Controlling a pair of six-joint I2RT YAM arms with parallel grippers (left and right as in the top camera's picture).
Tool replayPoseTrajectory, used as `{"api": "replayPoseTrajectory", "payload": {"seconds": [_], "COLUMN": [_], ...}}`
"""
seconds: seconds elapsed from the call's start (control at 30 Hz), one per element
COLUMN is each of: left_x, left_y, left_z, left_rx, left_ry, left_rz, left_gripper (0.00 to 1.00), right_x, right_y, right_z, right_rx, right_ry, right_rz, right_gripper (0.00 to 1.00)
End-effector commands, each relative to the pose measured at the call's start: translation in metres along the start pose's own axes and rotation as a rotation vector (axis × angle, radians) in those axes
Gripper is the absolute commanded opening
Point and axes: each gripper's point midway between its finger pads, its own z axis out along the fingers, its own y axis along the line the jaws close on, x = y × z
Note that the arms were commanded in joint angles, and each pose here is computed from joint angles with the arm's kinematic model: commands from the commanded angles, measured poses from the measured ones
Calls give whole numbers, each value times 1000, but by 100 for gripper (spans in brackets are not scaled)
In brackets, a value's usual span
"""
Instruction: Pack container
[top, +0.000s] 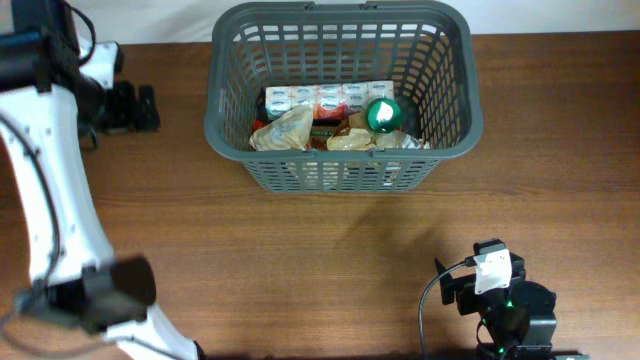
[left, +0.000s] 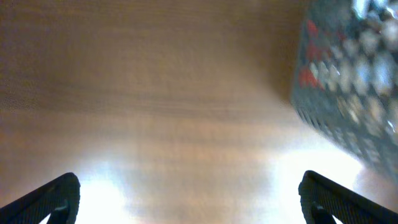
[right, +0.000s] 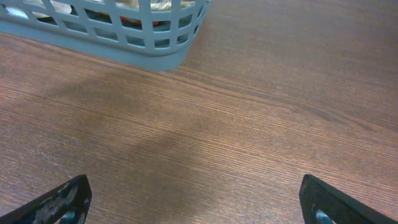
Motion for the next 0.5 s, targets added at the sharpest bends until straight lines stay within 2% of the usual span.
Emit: {"api": "replayPoseTrajectory", "payload": {"seconds": [0.0, 0.07, 0.27, 0.47], "left_x": [40, 43, 5, 10], "left_y": [-20, -24, -50, -78], "left_z": [-36, -43, -78, -106], "left_rx": [13, 1, -16, 13], "left_ry": [-39, -109, -593, -1020], "left_rz": [26, 61, 157, 219], "left_gripper": [99, 99, 99, 99], "right_x": [1, 1, 1, 1], "right_y": [0, 0, 0, 0], "right_z": [2, 2, 2, 2], "right_rx": [4, 4, 4, 4], "right_ry": [-5, -5, -4, -4], "right_rz": [-7, -7, -7, -7], "right_gripper": [99, 99, 99, 99]}}
